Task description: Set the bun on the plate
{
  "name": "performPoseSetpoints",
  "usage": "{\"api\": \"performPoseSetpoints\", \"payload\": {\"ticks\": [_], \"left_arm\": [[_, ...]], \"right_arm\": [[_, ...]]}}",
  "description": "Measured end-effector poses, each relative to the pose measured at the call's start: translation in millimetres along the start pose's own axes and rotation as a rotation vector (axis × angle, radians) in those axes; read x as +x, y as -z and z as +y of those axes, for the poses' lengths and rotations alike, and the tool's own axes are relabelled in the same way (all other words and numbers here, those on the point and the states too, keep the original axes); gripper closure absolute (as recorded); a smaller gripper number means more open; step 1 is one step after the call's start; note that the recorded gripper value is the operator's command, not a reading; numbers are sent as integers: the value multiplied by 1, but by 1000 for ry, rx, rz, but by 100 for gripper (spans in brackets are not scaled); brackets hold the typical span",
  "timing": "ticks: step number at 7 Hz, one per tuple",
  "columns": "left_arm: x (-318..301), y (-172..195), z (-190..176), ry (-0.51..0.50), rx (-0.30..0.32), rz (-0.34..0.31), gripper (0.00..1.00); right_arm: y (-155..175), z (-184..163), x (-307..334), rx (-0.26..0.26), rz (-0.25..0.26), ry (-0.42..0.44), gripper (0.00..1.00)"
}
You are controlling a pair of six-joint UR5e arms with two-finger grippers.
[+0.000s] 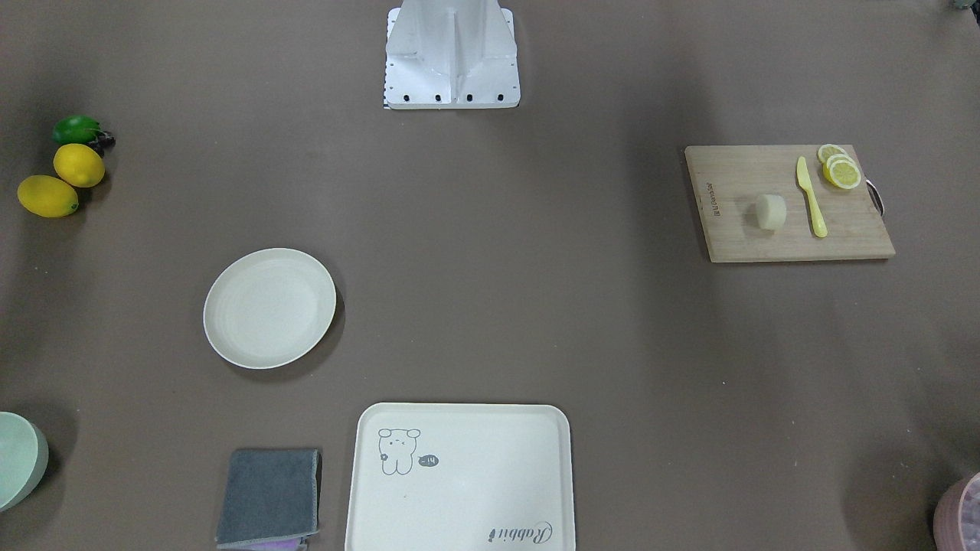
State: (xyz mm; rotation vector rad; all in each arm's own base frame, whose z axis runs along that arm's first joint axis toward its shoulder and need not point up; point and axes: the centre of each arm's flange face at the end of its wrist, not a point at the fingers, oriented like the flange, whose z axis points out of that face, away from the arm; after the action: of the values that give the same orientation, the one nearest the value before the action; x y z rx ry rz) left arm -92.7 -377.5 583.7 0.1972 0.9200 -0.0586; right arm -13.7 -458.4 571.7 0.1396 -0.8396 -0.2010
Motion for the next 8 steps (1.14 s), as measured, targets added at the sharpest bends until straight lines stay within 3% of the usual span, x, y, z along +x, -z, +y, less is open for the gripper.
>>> {"api": "performPoseSetpoints", "payload": {"ticks": [1, 3, 5, 8], "left_arm": [[-1, -5, 14, -27, 28, 8, 3], [17, -19, 14, 4, 19, 45, 2], [56, -46, -9, 2, -13, 40, 2], [94, -77, -21, 31, -29, 48, 3]], "right_arm": [[-10, -21, -32, -13, -33, -14, 0], [-36, -69, -115, -27, -59, -80, 6], [-72, -95, -194, -20, -9, -158, 20], [-119, -96, -256, -36, 0, -118, 28]]}}
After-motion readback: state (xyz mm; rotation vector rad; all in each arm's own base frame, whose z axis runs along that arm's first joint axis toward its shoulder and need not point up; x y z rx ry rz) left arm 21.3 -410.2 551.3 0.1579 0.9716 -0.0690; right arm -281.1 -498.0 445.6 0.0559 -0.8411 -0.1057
